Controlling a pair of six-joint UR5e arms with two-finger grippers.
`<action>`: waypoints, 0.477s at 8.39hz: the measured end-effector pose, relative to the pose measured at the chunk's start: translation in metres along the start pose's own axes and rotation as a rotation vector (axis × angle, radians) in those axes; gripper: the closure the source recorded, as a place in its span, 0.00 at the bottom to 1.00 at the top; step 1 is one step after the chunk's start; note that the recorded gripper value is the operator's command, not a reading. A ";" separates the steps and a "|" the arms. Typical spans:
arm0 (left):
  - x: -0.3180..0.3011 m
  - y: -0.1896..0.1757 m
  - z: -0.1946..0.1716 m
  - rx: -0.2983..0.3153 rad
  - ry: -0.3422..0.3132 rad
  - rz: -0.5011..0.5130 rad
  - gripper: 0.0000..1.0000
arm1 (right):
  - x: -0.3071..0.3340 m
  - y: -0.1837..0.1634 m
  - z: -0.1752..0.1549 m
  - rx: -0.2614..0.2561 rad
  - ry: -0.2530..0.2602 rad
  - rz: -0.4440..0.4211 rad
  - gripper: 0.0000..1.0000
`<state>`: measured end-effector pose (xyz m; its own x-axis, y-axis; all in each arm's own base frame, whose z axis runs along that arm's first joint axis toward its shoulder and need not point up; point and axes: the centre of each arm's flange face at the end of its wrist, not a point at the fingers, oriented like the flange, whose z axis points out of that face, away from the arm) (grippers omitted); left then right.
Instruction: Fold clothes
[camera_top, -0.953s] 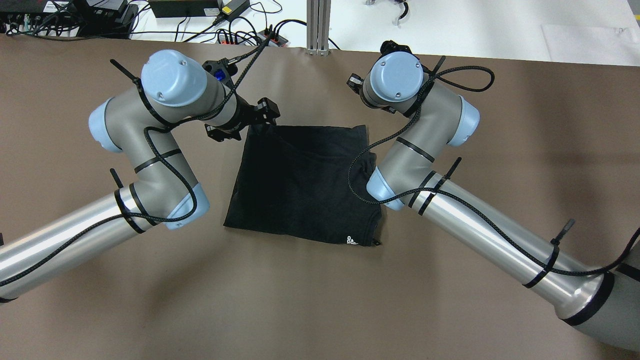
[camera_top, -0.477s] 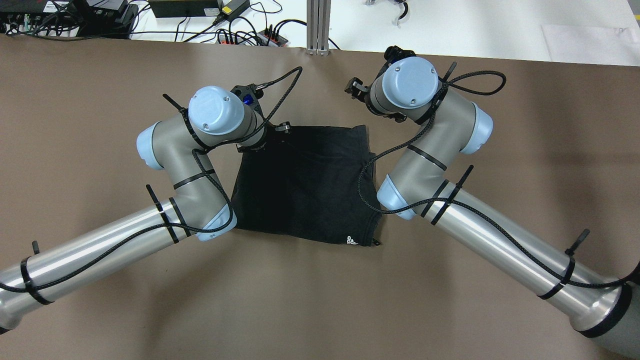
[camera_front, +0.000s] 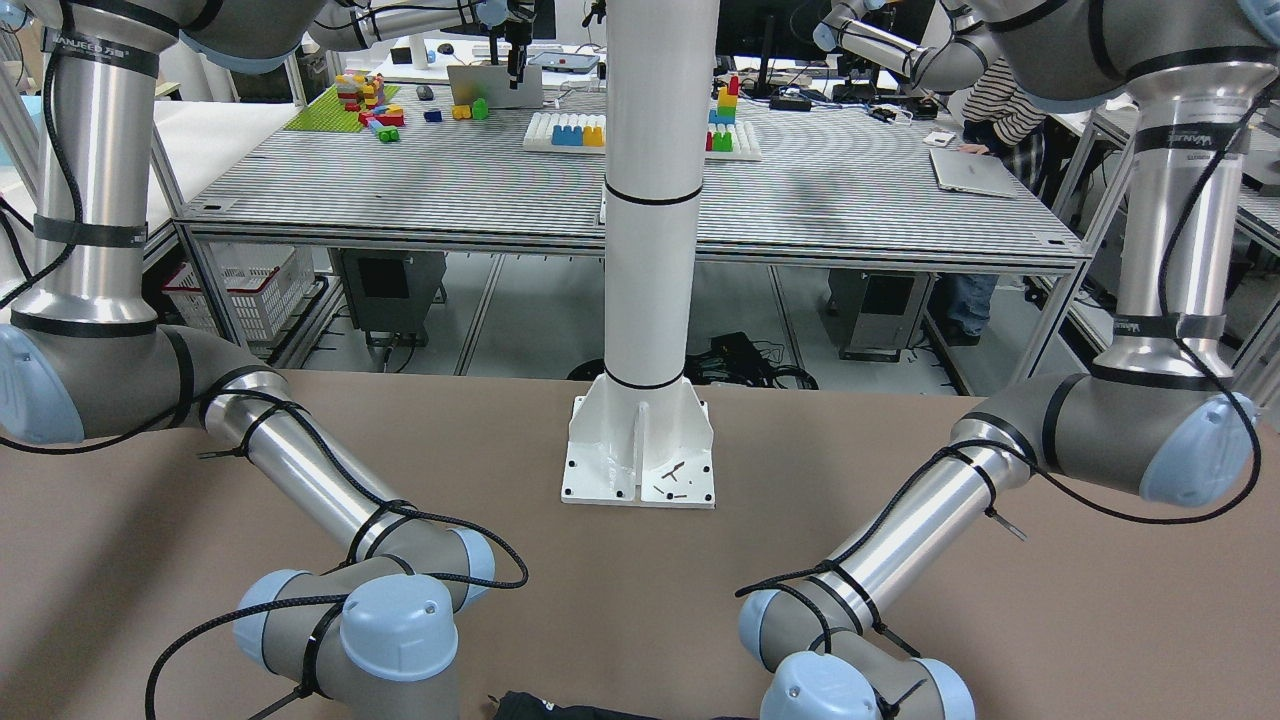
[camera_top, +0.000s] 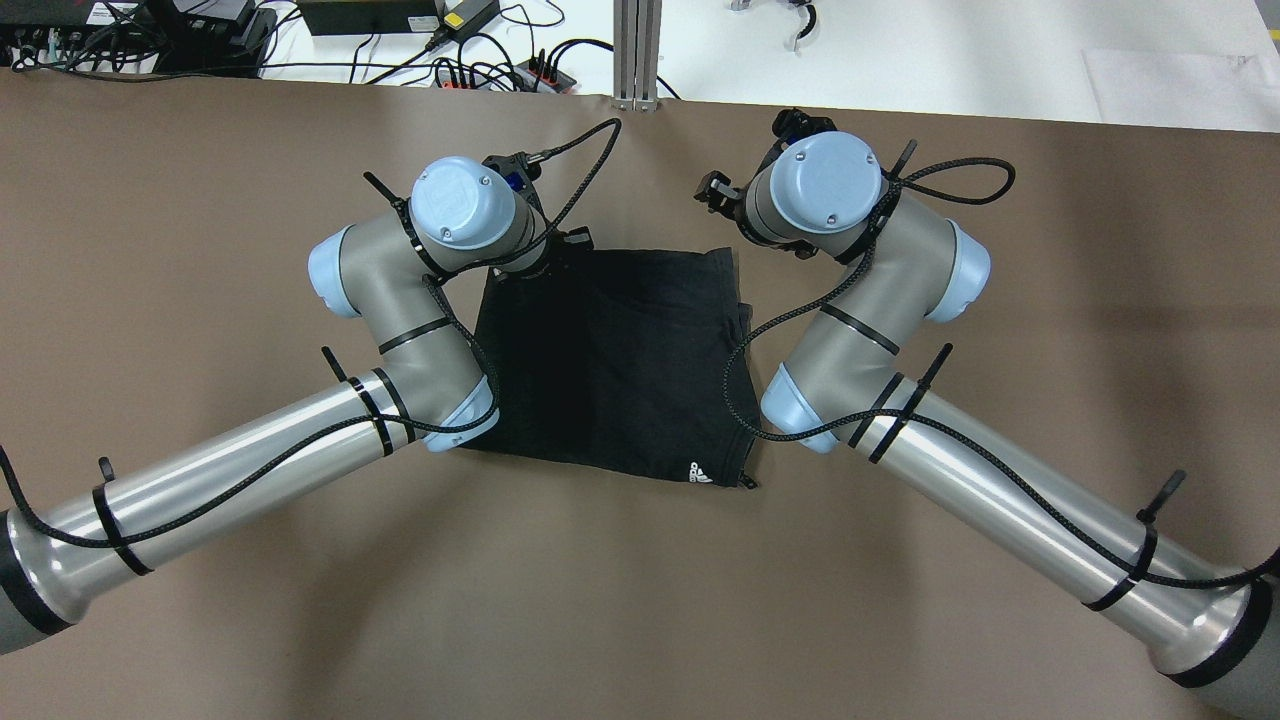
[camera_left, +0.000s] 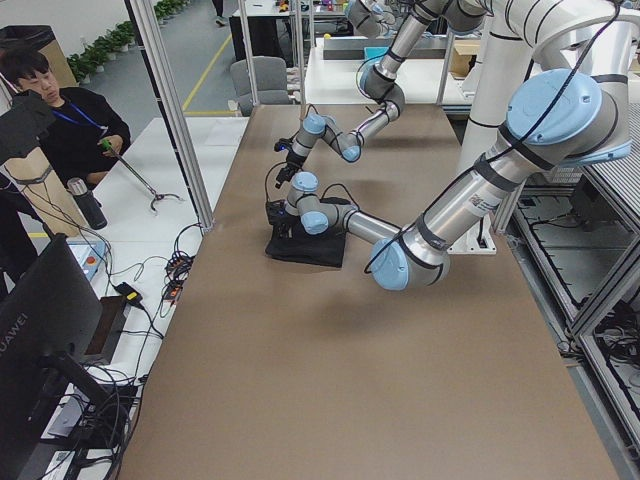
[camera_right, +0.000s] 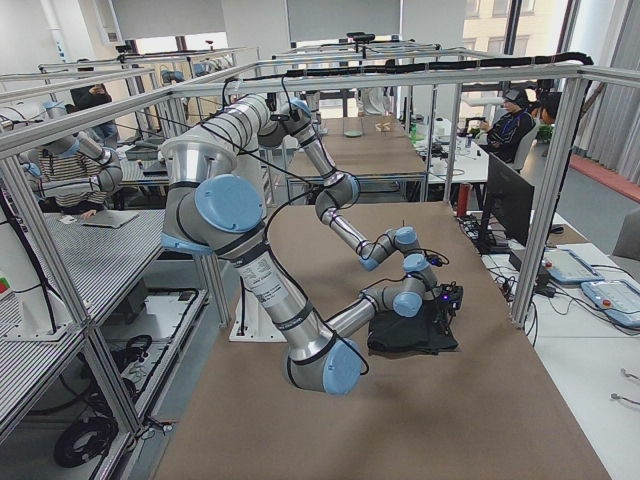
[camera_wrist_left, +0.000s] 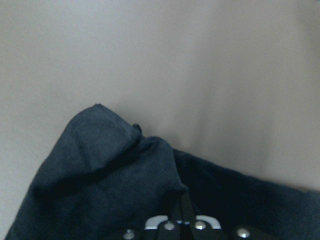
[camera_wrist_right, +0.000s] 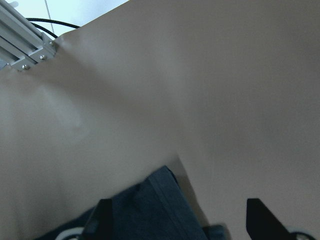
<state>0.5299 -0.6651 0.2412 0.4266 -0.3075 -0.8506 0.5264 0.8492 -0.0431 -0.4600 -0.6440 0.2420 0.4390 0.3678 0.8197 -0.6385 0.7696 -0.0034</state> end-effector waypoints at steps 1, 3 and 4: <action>-0.006 -0.026 -0.005 0.024 -0.007 -0.015 0.79 | 0.001 0.000 0.001 -0.001 0.001 -0.007 0.06; -0.008 -0.060 -0.022 0.053 0.003 -0.020 0.06 | 0.001 0.001 -0.001 -0.002 -0.002 -0.014 0.06; -0.002 -0.062 -0.033 0.054 0.023 -0.012 0.06 | 0.002 0.002 -0.005 -0.010 -0.007 -0.022 0.06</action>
<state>0.4720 -0.7031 0.2287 0.4032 -0.3076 -0.8619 0.5705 0.8209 -0.0261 -0.4576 -0.6389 0.2409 0.4484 0.3466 0.8239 -0.6222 0.7828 0.0093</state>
